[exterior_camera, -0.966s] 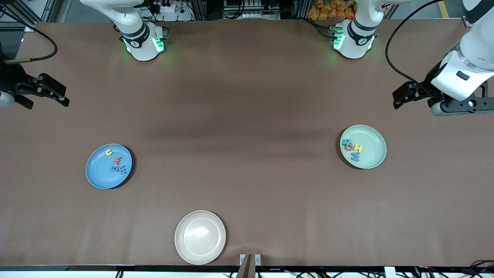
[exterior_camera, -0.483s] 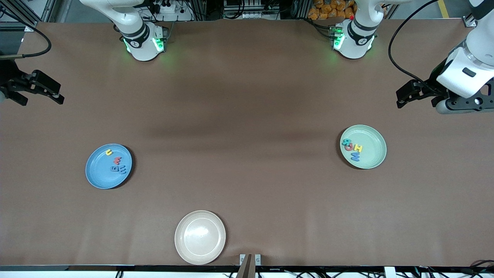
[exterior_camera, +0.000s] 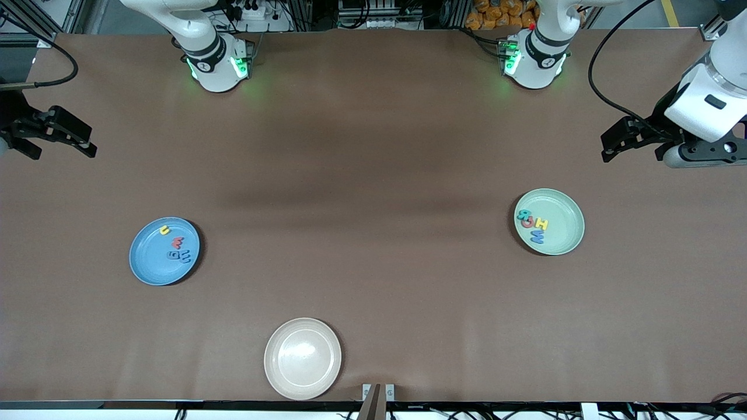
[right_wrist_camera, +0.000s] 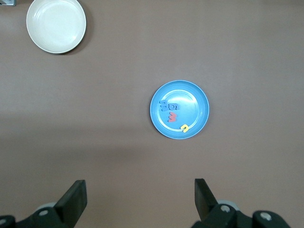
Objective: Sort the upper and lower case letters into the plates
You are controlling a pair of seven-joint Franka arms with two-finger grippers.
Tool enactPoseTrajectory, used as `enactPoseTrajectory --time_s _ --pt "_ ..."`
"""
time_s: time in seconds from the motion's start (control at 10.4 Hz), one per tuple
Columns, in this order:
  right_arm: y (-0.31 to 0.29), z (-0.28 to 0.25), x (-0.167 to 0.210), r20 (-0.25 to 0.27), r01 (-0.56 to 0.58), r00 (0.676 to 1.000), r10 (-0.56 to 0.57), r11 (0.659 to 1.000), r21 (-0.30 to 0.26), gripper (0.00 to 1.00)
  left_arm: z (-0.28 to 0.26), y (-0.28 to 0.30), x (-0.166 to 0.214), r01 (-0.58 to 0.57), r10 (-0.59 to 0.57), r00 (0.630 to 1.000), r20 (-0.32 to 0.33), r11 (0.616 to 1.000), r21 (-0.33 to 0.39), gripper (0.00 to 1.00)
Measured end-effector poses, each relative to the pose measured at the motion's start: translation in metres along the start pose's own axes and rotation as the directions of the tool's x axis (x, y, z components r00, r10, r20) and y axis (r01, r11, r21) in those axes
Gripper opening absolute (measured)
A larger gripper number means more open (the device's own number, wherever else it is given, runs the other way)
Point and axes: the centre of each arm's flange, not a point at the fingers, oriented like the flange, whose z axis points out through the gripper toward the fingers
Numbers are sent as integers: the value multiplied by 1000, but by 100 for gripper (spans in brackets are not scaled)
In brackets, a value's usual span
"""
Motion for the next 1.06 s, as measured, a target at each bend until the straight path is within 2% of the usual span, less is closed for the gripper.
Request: enactPoseTrajectory --time_s 0.58,1.06 --pt "1 0 0 0 -2 1000 2 1000 -6 100 0 -4 -3 6 -7 1000 29 1000 6 100" --pt "2 1 0 1 -3 1000 3 1000 -7 100 -14 -11 -7 17 -18 999 28 1000 6 100"
